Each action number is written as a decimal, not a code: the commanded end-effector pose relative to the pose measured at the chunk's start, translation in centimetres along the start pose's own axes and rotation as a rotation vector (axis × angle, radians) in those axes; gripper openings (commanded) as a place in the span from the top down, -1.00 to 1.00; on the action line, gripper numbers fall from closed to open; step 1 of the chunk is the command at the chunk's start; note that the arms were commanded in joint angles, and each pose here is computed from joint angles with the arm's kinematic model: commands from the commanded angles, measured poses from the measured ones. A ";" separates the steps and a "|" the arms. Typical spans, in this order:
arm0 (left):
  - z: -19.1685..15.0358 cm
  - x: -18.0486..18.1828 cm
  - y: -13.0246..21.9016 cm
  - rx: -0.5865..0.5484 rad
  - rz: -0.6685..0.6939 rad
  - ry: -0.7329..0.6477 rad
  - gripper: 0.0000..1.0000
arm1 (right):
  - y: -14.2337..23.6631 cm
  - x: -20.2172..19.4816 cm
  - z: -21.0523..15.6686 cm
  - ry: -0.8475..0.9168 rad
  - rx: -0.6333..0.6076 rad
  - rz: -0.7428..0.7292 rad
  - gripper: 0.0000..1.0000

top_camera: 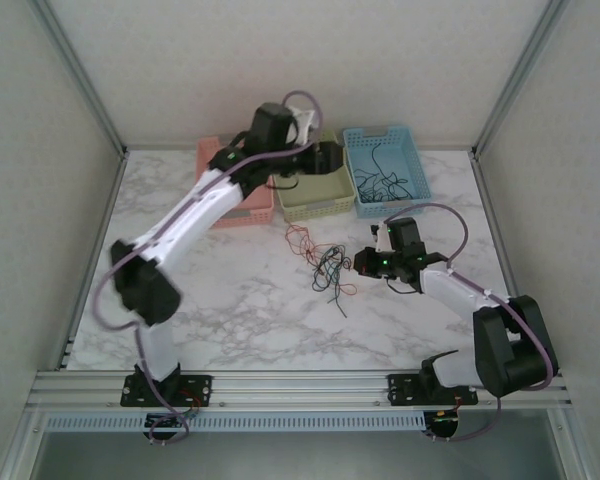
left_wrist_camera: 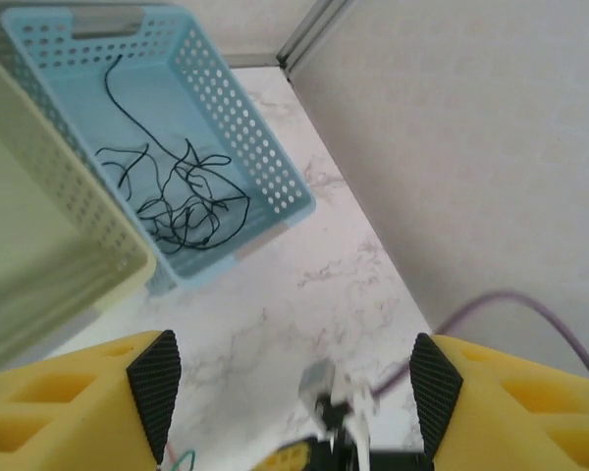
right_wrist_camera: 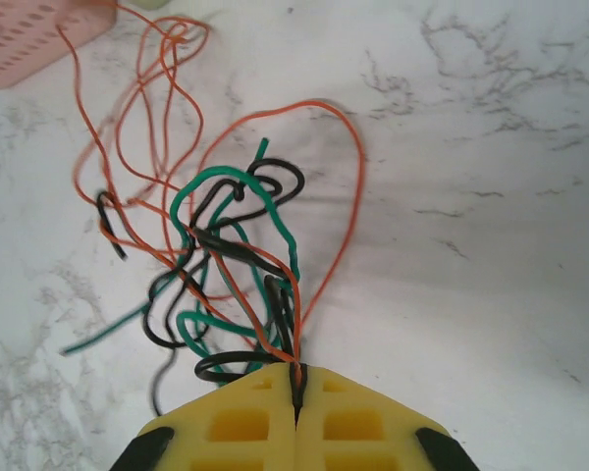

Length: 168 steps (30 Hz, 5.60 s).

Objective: Untangle the cables

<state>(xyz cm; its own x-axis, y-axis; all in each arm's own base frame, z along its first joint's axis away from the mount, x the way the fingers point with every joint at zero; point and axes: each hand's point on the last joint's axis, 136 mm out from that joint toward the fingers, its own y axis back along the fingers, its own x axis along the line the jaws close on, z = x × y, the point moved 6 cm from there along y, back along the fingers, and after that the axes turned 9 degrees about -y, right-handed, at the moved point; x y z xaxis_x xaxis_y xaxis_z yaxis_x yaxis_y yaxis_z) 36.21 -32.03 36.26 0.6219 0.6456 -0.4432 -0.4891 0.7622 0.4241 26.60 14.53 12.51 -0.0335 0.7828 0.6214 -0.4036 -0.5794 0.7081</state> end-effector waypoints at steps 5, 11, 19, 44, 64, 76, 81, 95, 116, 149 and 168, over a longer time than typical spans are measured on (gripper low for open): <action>-10.7 4.8 1.2 0.062 0.139 0.116 -0.33 | -0.3 0.5 -1.1 0.029 0.027 0.033 1.00; -17.3 8.5 -0.7 0.120 0.225 0.270 -0.36 | -0.9 1.1 -2.1 0.069 0.060 0.047 1.00; -19.6 11.5 -4.3 0.171 0.336 0.347 -0.33 | -1.9 1.1 -3.2 0.129 0.079 0.007 1.00; -21.3 14.0 -7.5 0.205 0.440 0.379 0.04 | -2.0 0.5 -3.2 0.138 0.051 -0.014 1.00; -20.8 14.0 -6.8 0.195 0.459 0.346 0.82 | -2.2 0.4 -3.2 0.136 0.057 -0.019 1.00; -19.1 12.4 -4.4 0.160 0.431 0.301 1.00 | -2.1 0.4 -3.2 0.136 0.047 -0.024 1.00; -17.3 11.1 -1.1 0.123 0.448 0.249 1.00 | -2.1 0.2 -3.1 0.134 0.038 -0.038 1.00; -10.5 8.4 21.3 -0.183 0.705 0.155 1.00 | -1.1 -1.6 -2.2 0.101 -0.065 -0.181 1.00; -17.0 5.2 10.5 0.043 0.272 0.253 -0.24 | -1.2 -1.5 -2.2 0.100 -0.060 -0.162 1.00; -21.1 7.4 -6.5 0.181 0.269 0.436 -0.02 | -1.1 -1.5 -2.2 0.101 -0.064 -0.158 1.00; -20.4 7.3 -5.0 0.166 0.308 0.365 1.00 | -1.1 -1.4 -2.2 0.103 -0.064 -0.159 1.00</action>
<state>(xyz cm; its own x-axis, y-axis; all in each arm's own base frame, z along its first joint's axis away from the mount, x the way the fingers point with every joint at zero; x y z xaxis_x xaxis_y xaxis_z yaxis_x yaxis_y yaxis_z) 30.45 -30.69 12.59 0.1717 0.8276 -0.5344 -0.4516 0.5483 0.7039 25.10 14.75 9.80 -0.0540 0.8868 0.4590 -0.4550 -0.4311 0.7792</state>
